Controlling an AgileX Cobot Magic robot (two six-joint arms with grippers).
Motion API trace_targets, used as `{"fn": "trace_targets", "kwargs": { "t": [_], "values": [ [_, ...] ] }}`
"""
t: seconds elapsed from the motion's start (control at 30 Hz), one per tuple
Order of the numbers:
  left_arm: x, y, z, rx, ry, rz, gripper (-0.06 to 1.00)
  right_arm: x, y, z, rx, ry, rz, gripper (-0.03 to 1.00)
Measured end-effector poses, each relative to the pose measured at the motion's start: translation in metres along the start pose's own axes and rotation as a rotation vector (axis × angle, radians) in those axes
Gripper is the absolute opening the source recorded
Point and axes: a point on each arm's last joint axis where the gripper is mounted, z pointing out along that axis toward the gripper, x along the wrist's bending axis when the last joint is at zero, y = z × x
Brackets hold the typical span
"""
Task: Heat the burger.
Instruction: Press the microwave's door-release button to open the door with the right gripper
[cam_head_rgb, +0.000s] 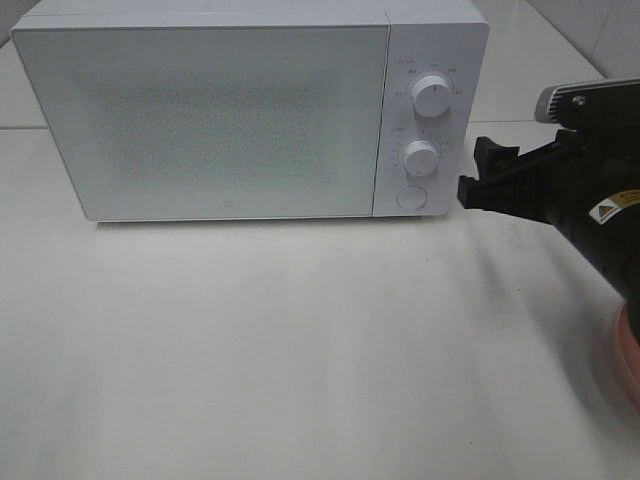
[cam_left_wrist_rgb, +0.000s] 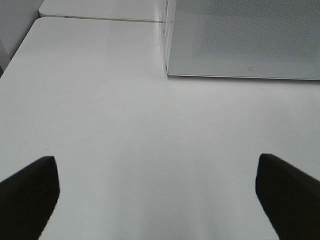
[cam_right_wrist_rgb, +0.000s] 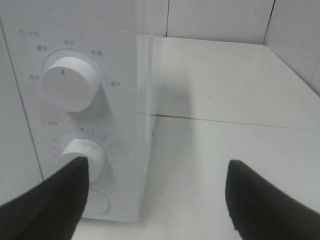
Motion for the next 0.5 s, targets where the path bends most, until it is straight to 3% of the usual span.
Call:
{"fn": "trace_targets", "kwargs": {
  "t": [0.5],
  "values": [
    [0.0, 0.0, 0.0, 0.0, 0.0, 0.0, 0.99, 0.042, -0.024, -0.014, 0.044, -0.028, 0.035, 0.75]
  ]
}}
